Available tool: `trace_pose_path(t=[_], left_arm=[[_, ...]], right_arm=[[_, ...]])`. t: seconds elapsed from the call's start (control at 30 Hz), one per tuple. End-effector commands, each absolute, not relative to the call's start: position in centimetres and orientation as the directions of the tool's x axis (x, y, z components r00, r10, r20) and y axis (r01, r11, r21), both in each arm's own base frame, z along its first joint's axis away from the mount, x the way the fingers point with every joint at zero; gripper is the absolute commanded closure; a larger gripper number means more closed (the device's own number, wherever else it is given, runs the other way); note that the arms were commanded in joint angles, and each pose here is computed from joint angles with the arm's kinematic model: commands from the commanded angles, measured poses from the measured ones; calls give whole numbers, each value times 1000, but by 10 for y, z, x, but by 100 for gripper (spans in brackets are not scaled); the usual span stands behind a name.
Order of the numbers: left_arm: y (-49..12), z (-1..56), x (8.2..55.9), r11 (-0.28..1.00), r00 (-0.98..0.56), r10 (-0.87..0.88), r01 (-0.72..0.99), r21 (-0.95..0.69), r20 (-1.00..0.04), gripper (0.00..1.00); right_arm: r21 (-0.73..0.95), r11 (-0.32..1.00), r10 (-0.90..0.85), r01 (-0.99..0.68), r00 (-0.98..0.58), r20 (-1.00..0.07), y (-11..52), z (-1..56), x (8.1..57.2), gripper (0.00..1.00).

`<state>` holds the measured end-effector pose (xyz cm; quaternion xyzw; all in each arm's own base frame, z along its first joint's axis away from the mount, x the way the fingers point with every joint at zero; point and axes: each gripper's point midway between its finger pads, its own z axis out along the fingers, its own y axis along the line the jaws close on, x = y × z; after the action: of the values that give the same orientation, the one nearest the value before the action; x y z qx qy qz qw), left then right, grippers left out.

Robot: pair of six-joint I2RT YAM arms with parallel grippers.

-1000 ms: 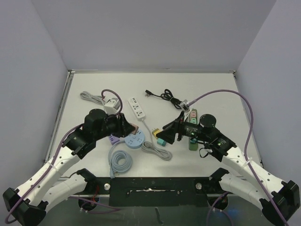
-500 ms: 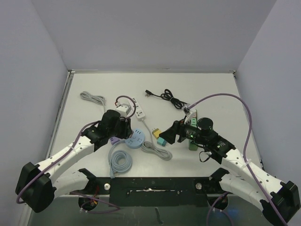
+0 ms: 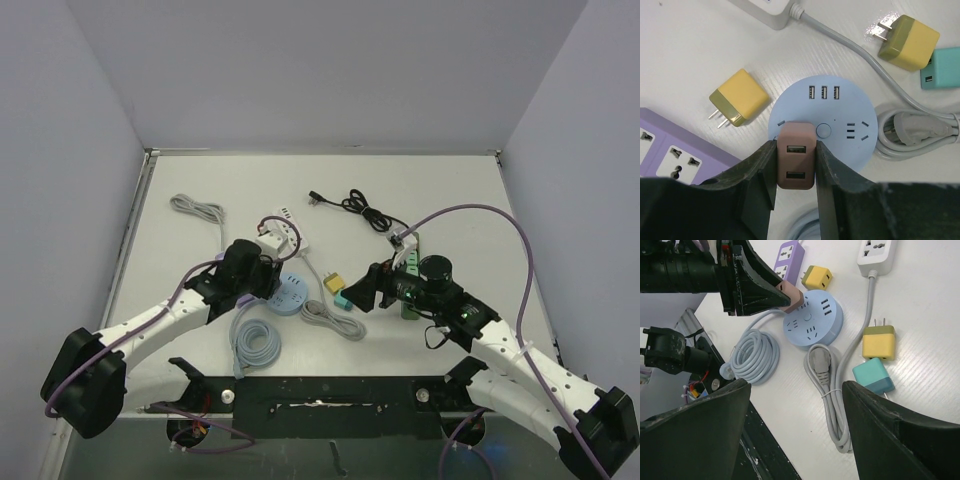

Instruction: Insert the plug

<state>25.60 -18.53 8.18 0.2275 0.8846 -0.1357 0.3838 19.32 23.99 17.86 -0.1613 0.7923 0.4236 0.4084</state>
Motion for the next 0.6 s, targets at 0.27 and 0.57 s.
trace_pose_path(t=[0.27, 0.57], left_arm=[[-187, 83, 274, 845, -529, 347, 535, 14, -774, 100], [-191, 76, 270, 852, -601, 359, 524, -13, -714, 100]], right_arm=[[522, 594, 116, -613, -576, -809, 236, 183, 199, 25], [518, 611, 121, -599, -575, -809, 231, 179, 200, 25]])
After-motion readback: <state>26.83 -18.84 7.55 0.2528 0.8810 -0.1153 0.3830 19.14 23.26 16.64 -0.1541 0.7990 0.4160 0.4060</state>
